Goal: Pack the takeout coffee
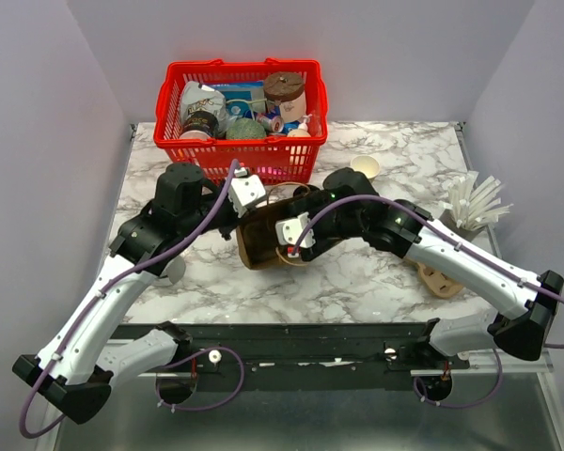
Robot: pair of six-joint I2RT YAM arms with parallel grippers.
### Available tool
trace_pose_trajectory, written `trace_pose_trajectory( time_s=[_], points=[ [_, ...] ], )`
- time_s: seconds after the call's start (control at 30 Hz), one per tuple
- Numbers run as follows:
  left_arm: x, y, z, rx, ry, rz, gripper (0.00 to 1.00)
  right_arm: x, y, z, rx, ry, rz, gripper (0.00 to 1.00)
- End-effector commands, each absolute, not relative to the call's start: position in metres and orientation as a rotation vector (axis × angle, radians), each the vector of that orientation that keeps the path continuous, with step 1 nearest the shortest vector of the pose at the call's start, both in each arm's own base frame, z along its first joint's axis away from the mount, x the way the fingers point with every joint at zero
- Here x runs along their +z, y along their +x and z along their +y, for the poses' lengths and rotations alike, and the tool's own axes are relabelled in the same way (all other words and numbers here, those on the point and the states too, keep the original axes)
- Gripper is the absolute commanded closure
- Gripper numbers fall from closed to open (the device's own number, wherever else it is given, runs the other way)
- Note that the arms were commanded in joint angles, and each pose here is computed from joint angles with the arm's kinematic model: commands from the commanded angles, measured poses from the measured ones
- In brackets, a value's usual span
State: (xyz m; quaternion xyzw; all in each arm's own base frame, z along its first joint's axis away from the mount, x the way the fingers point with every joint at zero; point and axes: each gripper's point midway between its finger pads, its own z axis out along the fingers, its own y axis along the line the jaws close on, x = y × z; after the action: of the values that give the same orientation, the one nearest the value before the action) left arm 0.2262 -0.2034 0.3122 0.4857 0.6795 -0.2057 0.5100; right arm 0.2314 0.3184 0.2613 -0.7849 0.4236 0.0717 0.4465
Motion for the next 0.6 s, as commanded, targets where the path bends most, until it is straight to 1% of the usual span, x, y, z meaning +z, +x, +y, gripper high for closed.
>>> trace_pose_trajectory(
  time_s=[0.0, 0.13, 0.17, 0.3, 0.57],
  points=[
    [0.334, 0.244, -0.198, -0.385, 1.086, 1.581, 1.00, 0.287, 0.246, 0.330, 0.116, -1.858, 1.006, 0.99],
    [0.338, 0.251, -0.189, -0.281, 1.101, 1.530, 1.00, 0.275, 0.253, 0.337, 0.125, -1.863, 1.063, 1.00],
    [0.331, 0.251, -0.187, -0.258, 1.120, 1.524, 1.00, 0.269, 0.256, 0.337, 0.120, -1.864, 1.086, 1.00],
    [0.331, 0.244, -0.180, -0.199, 1.138, 1.451, 1.00, 0.257, 0.257, 0.337, 0.146, -1.850, 1.154, 1.00],
    [0.312, 0.227, -0.191, -0.264, 1.155, 1.454, 1.00, 0.234, 0.248, 0.335, 0.184, -1.838, 1.154, 1.00]
  ],
)
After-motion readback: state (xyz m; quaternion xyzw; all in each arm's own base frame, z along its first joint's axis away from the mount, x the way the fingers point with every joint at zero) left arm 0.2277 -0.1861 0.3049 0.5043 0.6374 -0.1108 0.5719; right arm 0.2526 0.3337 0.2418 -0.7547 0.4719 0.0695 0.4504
